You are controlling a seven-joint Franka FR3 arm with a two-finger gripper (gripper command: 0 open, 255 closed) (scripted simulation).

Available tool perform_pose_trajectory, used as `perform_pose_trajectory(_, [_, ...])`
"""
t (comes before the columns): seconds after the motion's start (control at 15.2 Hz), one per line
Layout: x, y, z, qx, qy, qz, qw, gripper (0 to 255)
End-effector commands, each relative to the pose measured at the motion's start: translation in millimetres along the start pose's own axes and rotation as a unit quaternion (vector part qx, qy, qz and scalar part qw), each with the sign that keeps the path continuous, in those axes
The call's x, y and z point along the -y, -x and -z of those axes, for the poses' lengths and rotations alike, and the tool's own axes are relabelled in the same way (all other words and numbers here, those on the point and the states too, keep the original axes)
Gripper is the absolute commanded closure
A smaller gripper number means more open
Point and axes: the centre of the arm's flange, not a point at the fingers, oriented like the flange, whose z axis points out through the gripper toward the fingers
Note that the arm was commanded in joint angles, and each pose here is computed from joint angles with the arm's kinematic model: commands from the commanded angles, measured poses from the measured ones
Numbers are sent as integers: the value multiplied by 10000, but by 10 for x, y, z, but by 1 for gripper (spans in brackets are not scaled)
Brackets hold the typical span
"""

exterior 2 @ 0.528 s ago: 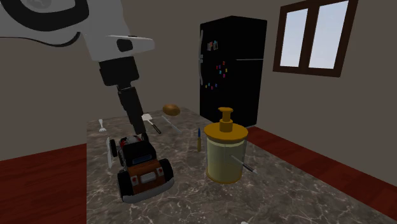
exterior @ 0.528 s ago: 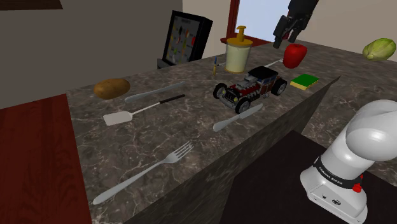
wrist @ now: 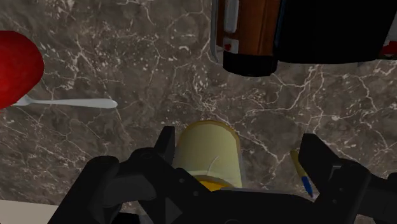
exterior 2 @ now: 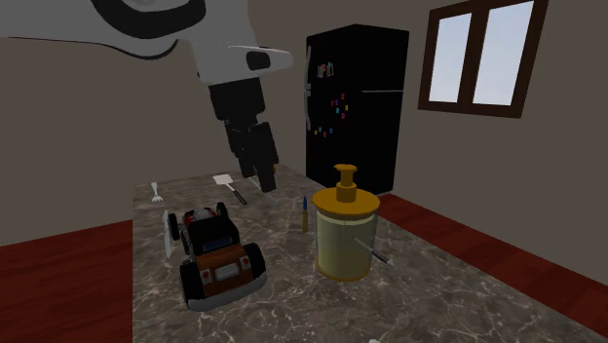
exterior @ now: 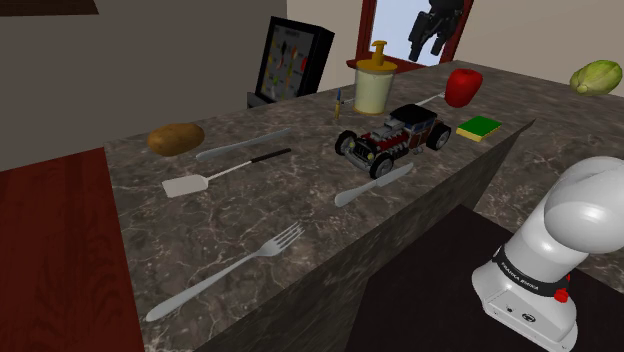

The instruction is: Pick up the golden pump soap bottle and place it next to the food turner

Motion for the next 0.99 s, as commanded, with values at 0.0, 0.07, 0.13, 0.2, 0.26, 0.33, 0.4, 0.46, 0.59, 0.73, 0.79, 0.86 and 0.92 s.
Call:
perform_pose_trajectory(0.0, [-40,-285,-23,9,-72,64,10000,0])
perform_pose_trajectory(0.07, [-70,-417,-28,13,-109,95,9999,0])
perform_pose_trajectory(0.13, [-100,-549,-33,16,-145,125,9998,0])
perform_pose_trajectory(0.2, [-128,-681,-39,20,-182,155,9997,0])
perform_pose_trajectory(0.26, [-156,-813,-45,23,-219,186,9996,0])
perform_pose_trajectory(0.33, [-183,-946,-51,27,-255,216,9994,0])
perform_pose_trajectory(0.4, [-209,-1078,-57,30,-292,247,9993,0])
perform_pose_trajectory(0.46, [-235,-1211,-64,34,-328,277,9991,0])
perform_pose_trajectory(0.59, [-283,-1477,-78,41,-402,338,9986,0])
perform_pose_trajectory(0.73, [-300,-1602,-138,44,-436,366,9984,0])
perform_pose_trajectory(0.79, [-295,-1601,-190,44,-436,366,9984,0])
perform_pose_trajectory(0.86, [-291,-1600,-243,44,-436,366,9984,0])
perform_pose_trajectory(0.92, [-286,-1600,-295,44,-436,366,9984,0])
